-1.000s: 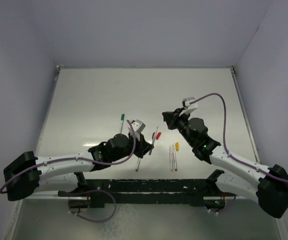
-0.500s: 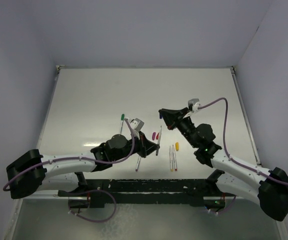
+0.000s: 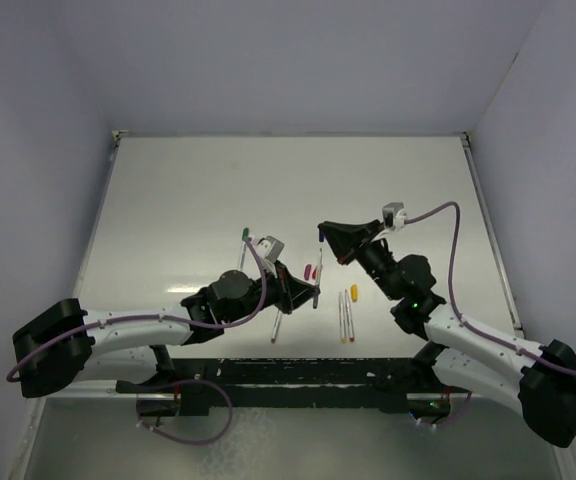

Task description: Insert the pens into the pen caps

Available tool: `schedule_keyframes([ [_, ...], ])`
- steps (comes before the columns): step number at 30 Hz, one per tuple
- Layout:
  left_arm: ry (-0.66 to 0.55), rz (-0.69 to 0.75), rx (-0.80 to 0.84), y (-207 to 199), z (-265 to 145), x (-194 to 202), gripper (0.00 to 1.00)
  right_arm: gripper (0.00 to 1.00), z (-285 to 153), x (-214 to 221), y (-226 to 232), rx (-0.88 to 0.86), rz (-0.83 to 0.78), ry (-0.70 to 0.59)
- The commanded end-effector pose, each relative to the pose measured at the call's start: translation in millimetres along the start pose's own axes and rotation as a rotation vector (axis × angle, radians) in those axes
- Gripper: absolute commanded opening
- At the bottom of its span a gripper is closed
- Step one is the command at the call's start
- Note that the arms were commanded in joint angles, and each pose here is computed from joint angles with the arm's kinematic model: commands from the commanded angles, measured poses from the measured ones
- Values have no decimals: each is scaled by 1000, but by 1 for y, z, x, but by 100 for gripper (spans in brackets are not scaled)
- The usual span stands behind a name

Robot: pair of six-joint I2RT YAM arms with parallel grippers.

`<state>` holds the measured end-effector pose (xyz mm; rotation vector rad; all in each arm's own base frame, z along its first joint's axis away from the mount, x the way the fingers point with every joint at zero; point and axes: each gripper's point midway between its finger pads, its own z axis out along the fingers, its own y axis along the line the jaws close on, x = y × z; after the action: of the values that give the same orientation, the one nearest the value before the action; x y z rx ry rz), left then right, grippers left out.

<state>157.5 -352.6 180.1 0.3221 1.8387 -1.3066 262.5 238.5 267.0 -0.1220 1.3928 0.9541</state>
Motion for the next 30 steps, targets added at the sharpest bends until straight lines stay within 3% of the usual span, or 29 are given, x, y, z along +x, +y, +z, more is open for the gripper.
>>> schedule_keyframes([
  [1, -61, -9, 30, -8, 1, -13, 0, 0, -3, -27, 18, -63, 43, -94],
  [30, -60, 10, 28, -8, 6, -13, 0, 0, -7, -13, 14, -60, 70, -61],
])
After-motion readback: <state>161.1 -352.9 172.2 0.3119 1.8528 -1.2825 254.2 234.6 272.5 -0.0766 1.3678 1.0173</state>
